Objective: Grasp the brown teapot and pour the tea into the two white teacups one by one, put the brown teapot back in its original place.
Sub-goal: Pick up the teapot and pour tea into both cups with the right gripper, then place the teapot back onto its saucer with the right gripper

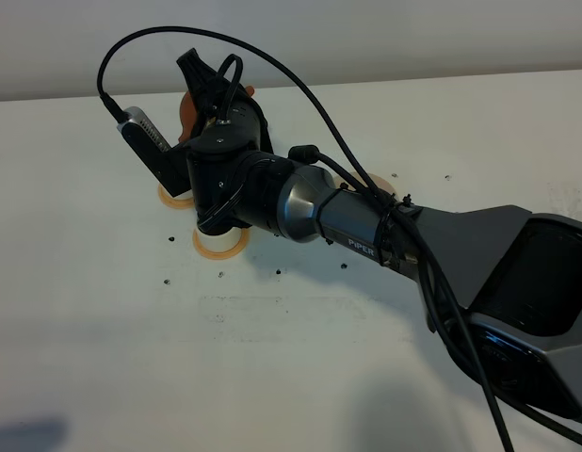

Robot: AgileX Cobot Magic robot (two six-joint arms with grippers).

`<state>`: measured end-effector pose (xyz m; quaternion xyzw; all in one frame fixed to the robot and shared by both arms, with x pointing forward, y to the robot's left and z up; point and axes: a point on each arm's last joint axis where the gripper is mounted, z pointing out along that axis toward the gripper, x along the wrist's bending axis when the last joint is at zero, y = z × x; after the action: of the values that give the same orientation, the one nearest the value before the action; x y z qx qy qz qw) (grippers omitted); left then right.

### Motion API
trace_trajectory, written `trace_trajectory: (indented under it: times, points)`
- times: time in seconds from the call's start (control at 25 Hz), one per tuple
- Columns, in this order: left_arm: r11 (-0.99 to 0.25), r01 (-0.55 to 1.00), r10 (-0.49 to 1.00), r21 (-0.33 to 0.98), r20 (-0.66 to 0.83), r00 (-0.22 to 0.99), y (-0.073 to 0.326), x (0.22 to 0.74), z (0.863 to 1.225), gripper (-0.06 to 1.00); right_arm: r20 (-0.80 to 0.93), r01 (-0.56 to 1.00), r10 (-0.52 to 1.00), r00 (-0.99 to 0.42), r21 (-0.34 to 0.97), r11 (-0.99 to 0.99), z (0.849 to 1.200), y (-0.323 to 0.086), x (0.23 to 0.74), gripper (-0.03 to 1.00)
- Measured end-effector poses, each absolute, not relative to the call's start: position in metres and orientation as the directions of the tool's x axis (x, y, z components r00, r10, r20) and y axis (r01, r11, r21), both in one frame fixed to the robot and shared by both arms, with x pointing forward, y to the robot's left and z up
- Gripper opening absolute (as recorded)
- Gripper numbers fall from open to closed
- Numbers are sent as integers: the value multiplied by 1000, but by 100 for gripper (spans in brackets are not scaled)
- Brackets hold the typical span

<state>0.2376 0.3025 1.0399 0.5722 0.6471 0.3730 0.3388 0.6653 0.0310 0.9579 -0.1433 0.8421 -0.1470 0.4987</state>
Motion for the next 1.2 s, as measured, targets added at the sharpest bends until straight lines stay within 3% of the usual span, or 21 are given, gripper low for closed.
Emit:
trace_trajectory:
  times: [0.24,0.68,0.96,1.2]
  points:
    - [67,488,993,870,-12,-116,302,238,1040,29,-801,-95,-364,-475,-365,926,957,34,663,9]
    - [67,488,993,870,-12,-116,302,238,1040,29,-798,8,-74,-599,-98,995,946,36,656,9]
    - [67,488,993,870,-12,-116,302,238,1040,29,-744,170,207,-635,126,977,971,18,667,9]
    - [67,488,993,870,-12,-116,302,238,1040,29,-552,351,495,-671,352,868,997,-13,679,9]
